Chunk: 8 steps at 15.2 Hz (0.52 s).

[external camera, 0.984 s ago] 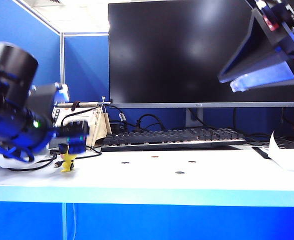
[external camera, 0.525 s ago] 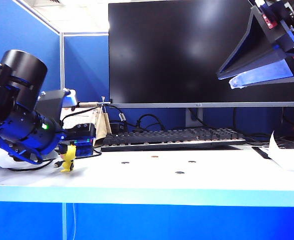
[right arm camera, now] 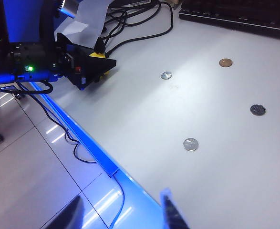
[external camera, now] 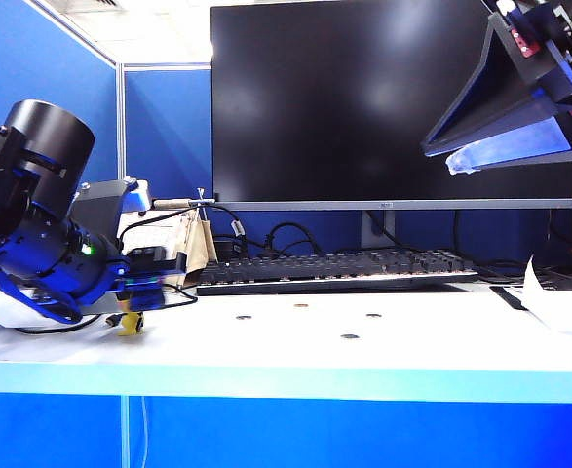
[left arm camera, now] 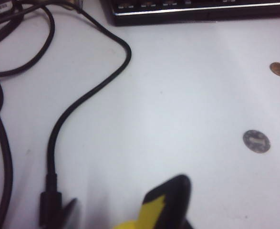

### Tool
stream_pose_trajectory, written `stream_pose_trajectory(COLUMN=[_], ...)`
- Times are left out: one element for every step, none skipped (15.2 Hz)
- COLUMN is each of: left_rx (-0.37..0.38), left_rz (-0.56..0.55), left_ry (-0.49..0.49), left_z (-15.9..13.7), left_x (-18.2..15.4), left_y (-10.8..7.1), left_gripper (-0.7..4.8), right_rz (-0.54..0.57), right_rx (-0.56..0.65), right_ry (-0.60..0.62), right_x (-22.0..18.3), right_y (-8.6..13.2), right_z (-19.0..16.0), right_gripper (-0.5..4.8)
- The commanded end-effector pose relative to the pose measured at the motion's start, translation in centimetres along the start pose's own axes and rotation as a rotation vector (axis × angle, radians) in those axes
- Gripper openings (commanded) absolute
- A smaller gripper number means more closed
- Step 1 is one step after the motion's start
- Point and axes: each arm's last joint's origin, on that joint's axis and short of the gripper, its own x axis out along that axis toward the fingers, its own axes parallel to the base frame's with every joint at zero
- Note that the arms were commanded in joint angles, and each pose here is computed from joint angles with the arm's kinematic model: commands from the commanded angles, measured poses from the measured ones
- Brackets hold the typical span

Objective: Pick up the doll and place it on the similarly colored coin.

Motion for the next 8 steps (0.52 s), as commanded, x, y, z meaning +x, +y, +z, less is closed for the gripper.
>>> stream_pose_trajectory(left_rx=[-0.001,-0.001,-0.001,-0.001,-0.001,-0.001,-0.001,-0.001], left_rz=[-0.006,-0.006,-0.005,-0.005,-0.005,-0.005,-0.005,-0.005], left_ry=[-0.011,-0.01,-0.009,-0.008,-0.008,-0.008,-0.008,-0.008], left_z=[0.19,0.19,0.18,0.17,0.17,0.17,0.17,0.17], left_x=[0.05,0.05,0.05,0.05,0.05,0.05,0.05,0.05], left_y=[-0.05,-0.05,-0.04,-0.04,-0.04,-0.04,-0.04,-0.04], left_gripper=[1.41,0.97,0.77,0.64,0.4,0.11,-0.05,-0.05], right_rz=[0.003,0.004,0.004,0.004,0.004,0.004,0.004,0.004], right_rx=[-0.011,-0.011,-0.011,-0.01,-0.01,-0.01,-0.008,-0.007], right_ry=[-0.016,-0.016,-0.016,-0.016,-0.016,-0.014,-0.01,-0.008], right_x=[-0.02,-0.02,-0.02,-0.02,-0.02,-0.02,-0.02,-0.01], right_y=[0.06,0.06,0.06,0.06,0.06,0.06,0.06,0.05], right_z=[0.18,0.19,0.19,0.18,0.18,0.17,0.13,0.06], right_gripper=[2.12,2.12,2.12,2.12,2.12,2.12,2.12,2.12])
